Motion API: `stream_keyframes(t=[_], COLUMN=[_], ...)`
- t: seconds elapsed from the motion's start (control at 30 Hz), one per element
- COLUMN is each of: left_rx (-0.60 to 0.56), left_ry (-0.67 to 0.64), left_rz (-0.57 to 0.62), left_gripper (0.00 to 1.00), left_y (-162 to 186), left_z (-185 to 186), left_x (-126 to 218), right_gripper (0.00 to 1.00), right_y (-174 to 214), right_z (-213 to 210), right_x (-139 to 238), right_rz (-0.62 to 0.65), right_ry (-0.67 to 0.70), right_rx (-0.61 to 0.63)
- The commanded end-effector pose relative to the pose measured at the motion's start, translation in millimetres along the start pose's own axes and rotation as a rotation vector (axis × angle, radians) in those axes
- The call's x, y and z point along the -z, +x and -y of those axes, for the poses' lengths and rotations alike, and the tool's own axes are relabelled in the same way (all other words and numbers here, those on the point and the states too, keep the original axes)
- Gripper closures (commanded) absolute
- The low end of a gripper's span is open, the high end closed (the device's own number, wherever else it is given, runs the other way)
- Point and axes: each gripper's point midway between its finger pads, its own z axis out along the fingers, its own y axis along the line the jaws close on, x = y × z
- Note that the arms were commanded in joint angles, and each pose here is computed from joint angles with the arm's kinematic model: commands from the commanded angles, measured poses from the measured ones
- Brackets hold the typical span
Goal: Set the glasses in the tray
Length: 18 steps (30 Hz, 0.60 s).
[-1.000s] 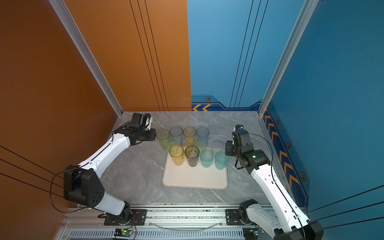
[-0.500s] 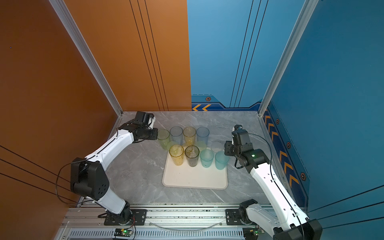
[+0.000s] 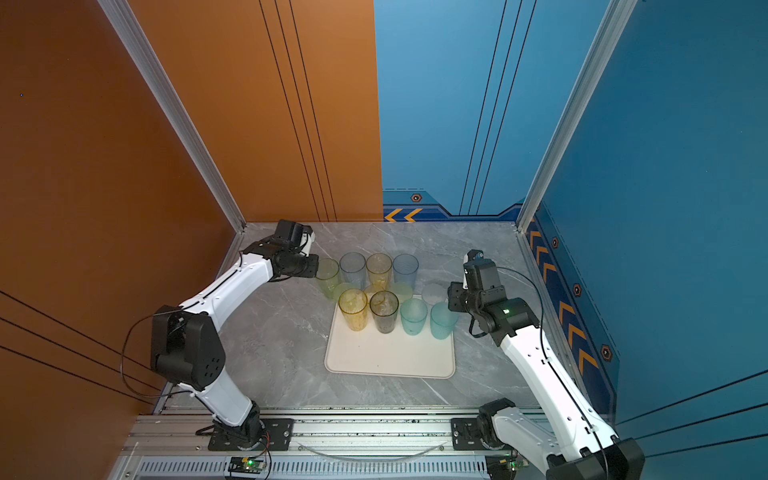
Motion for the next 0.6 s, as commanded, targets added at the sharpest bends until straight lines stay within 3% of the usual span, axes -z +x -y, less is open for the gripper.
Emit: stream_keyframes(t=[0.0, 0.57], left_rx=[-0.018, -0.062], left_ry=[0.002, -0.019], left_rz=[-0.021, -0.08], left_gripper=[0.76, 0.88], left_y=[-2, 0], left_z=[-1, 1], left_x=[-2, -16], right_gripper=[0.51, 0.51], right_y=[3, 3], right_z=[0, -1], right_x=[-3, -5], right_rz=[-0.006, -0.011], right_ry=[-0.006, -0.007], right_rx=[-0.014, -0.012])
